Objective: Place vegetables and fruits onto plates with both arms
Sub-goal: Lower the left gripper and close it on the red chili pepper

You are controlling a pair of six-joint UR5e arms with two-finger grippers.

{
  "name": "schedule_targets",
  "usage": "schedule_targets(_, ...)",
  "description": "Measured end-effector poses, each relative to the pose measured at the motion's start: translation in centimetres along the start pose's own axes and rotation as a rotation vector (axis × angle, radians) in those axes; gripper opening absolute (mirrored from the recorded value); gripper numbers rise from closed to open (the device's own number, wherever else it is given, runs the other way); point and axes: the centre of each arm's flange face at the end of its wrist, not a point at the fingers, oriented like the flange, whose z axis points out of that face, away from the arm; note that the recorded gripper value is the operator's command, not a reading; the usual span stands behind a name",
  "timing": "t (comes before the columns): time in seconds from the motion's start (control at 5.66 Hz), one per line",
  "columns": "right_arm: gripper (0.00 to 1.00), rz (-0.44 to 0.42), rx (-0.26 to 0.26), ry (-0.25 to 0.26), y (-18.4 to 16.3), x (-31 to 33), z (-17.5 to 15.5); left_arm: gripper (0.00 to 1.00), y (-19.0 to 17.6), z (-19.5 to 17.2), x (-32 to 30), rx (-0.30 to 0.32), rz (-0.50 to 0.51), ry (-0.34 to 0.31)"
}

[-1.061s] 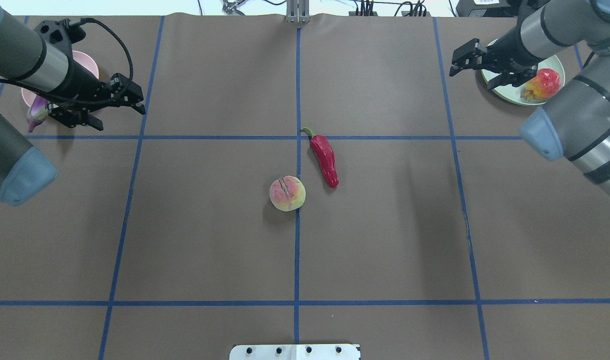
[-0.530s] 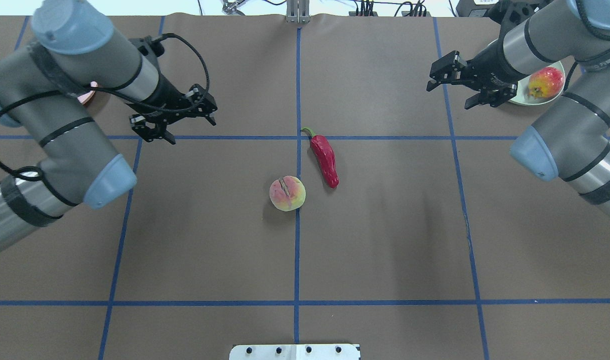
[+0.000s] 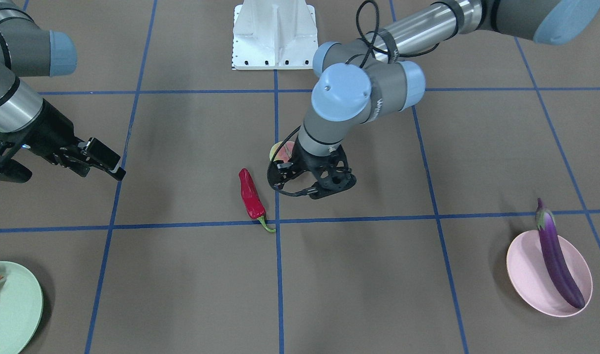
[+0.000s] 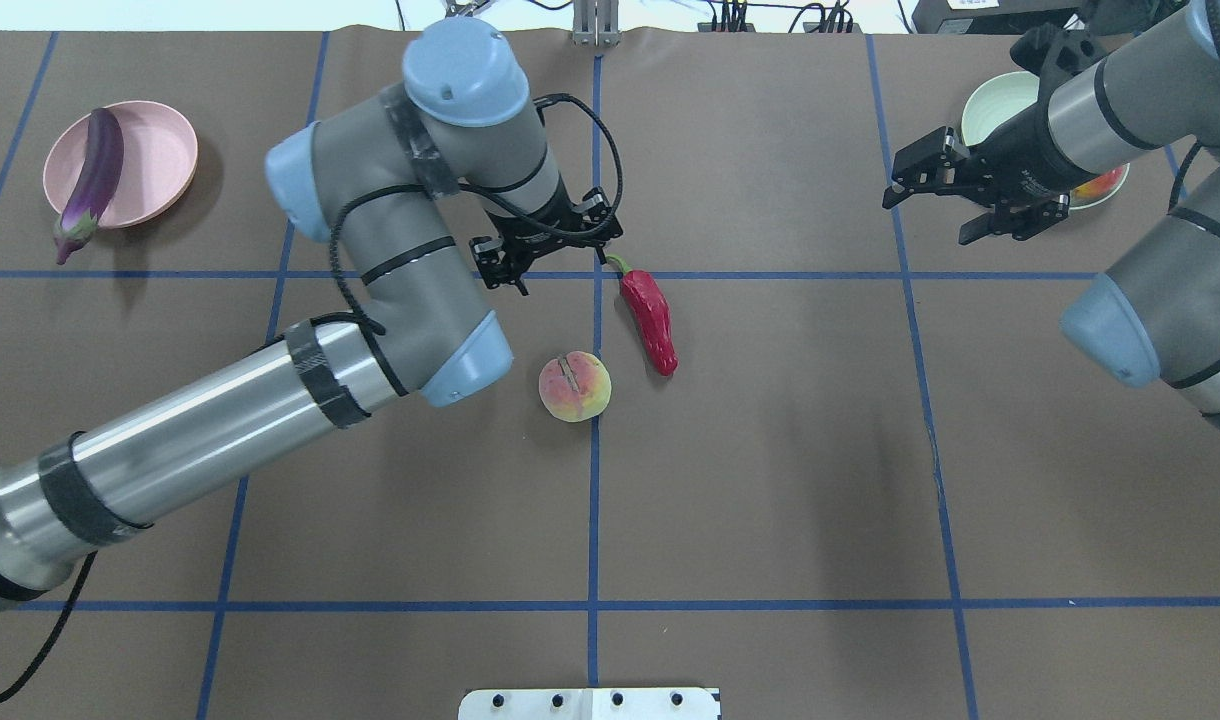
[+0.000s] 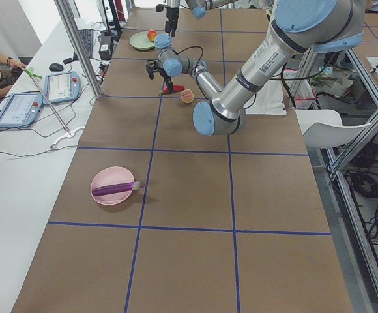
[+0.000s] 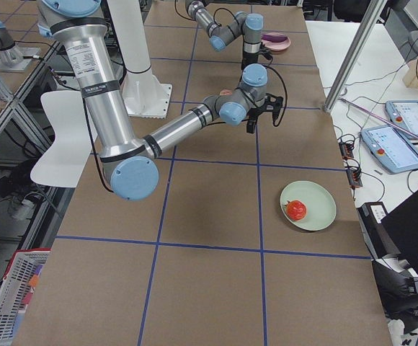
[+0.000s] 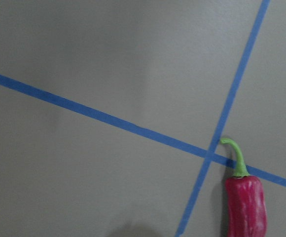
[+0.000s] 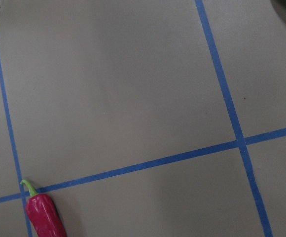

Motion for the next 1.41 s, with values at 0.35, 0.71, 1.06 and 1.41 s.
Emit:
schedule_targets(0.35, 1.0, -0.002, 0.005, 0.011, -0.3, 1.5, -0.2, 1.0, 1.7, 4.5, 3.7, 0.003, 0.032, -0.011)
schedule_targets(0.71, 1.0, 0.003, 0.008, 0.02, -0.6, 2.1, 0.0, 0.97, 2.7, 7.4, 6.5, 0.047, 0.049, -0.021)
schedule_targets(1.06, 1.0, 0.007, 0.014, 0.024, -0.9, 2.3, 0.0, 0.76, 3.4, 8.7, 6.7, 0.05, 0.056, -0.037)
schedule_targets(1.41, 1.0, 0.009, 0.015, 0.026, -1.0, 2.4, 0.0, 0.0, 3.9, 9.2, 6.6, 0.045, 0.06, -0.044)
